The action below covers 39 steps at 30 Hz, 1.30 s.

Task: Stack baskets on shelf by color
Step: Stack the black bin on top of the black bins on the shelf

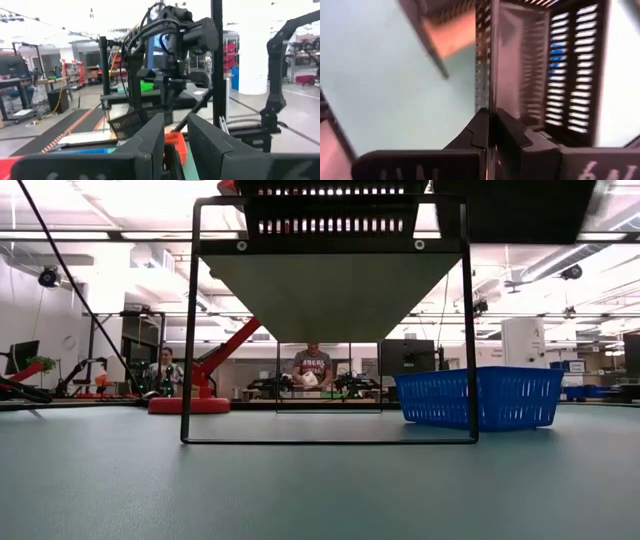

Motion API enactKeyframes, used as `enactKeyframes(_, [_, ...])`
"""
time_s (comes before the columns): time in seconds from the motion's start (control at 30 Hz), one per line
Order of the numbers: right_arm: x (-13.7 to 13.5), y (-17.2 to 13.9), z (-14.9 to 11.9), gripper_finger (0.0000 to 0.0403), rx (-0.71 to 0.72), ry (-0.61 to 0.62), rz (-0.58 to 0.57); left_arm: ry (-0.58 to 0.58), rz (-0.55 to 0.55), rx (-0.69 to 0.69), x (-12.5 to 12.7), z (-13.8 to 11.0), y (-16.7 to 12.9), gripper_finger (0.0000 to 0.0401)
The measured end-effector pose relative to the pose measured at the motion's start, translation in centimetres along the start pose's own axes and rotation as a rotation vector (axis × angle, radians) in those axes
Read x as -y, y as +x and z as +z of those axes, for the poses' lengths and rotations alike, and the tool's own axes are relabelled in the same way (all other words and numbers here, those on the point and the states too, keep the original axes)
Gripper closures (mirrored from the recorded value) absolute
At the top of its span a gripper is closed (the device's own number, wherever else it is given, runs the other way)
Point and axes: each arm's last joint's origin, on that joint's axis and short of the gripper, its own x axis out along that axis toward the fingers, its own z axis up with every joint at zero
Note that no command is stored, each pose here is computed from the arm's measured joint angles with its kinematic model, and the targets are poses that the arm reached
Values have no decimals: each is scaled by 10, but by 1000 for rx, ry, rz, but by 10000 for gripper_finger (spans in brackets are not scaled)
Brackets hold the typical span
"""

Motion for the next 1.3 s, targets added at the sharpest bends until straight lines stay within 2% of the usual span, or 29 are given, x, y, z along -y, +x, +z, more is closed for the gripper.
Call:
enactKeyframes(0.17, [23,-16,11,390,192,-66,-39,4,1,2,0,0,0,331])
enactKeyframes(0.33, [30,-33,23,390,257,-161,-17,4,1,2,0,0,0,331])
enactKeyframes(0.47, [20,-46,37,390,317,-216,42,4,1,3,0,0,0,331])
enactKeyframes(0.67, [-9,-55,55,390,369,-378,74,4,2,2,0,0,0,331])
enactKeyframes(1.0, [-58,-31,70,390,341,-617,50,5,1,-1,0,-1,0,331])
enactKeyframes(1.3, [-69,6,89,390,276,-622,-28,5,1,-1,0,-1,0,331])
